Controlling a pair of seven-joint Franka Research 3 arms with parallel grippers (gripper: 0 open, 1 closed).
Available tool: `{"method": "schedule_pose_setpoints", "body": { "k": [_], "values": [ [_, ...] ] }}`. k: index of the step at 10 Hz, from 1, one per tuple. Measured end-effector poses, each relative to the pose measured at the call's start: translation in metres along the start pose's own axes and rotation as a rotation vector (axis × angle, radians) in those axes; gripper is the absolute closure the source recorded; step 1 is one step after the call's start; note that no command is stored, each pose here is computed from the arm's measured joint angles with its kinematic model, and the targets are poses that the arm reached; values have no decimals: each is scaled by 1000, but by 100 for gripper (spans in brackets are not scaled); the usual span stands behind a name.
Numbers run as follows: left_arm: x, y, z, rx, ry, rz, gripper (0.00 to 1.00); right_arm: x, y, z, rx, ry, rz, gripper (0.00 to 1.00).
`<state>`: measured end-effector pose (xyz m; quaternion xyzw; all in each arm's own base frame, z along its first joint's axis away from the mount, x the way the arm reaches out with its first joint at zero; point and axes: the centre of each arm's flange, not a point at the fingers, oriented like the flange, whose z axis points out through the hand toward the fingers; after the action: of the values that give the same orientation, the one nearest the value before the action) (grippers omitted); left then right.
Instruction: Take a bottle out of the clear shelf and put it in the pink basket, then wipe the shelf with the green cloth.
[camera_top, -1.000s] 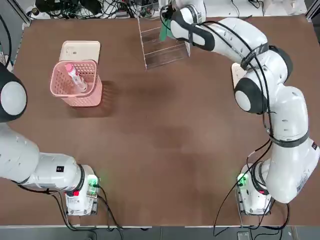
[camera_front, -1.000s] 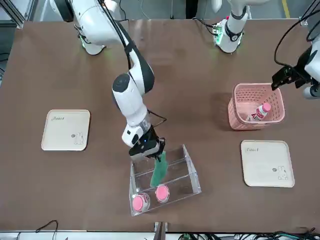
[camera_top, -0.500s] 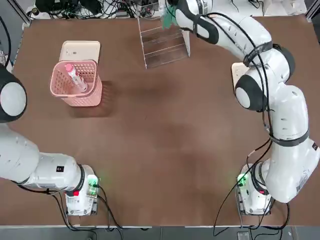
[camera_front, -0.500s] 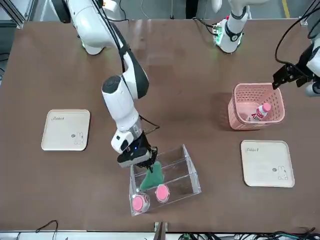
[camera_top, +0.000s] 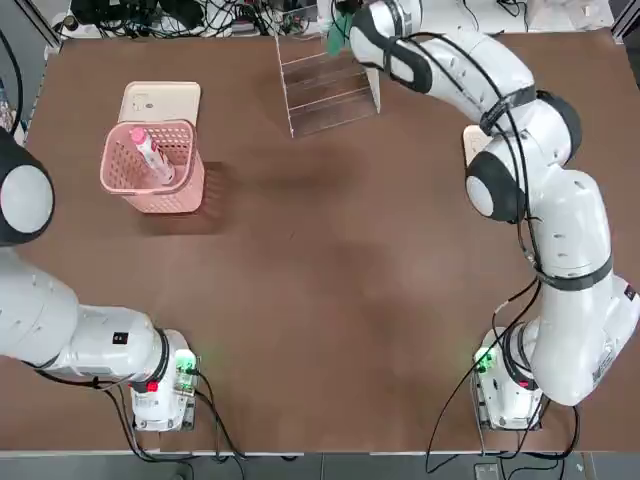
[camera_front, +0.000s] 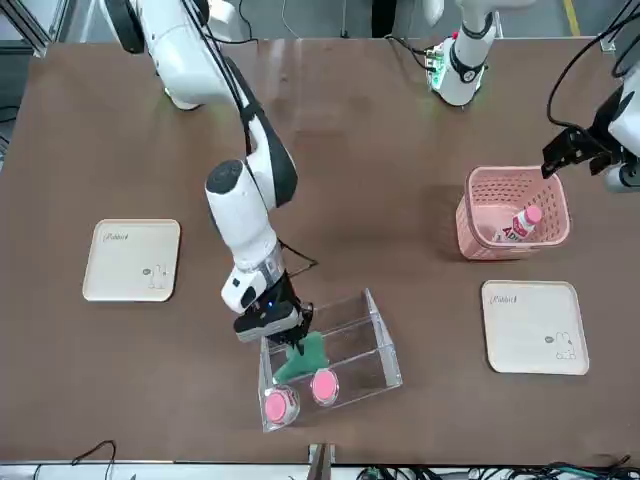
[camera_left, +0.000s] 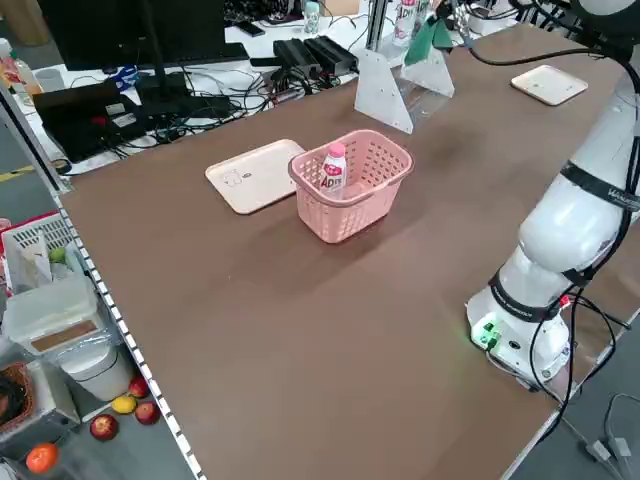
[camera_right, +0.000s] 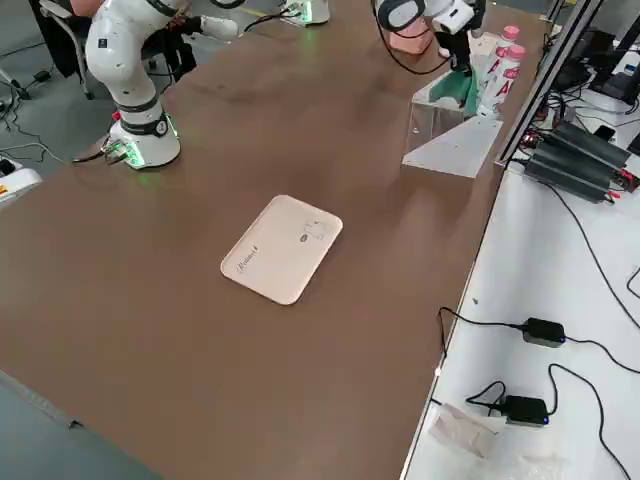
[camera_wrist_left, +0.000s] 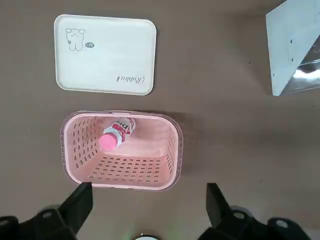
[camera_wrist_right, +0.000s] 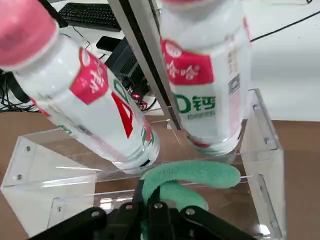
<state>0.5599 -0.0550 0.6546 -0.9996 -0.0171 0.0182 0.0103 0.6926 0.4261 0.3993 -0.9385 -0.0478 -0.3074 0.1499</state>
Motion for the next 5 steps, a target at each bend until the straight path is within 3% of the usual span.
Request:
{"method": "schedule_pose_setpoints", "body": {
  "k": [5],
  "values": [
    [4, 1, 3, -1, 7, 1, 0, -16, 1, 26, 16, 56, -15, 95]
  ]
}}
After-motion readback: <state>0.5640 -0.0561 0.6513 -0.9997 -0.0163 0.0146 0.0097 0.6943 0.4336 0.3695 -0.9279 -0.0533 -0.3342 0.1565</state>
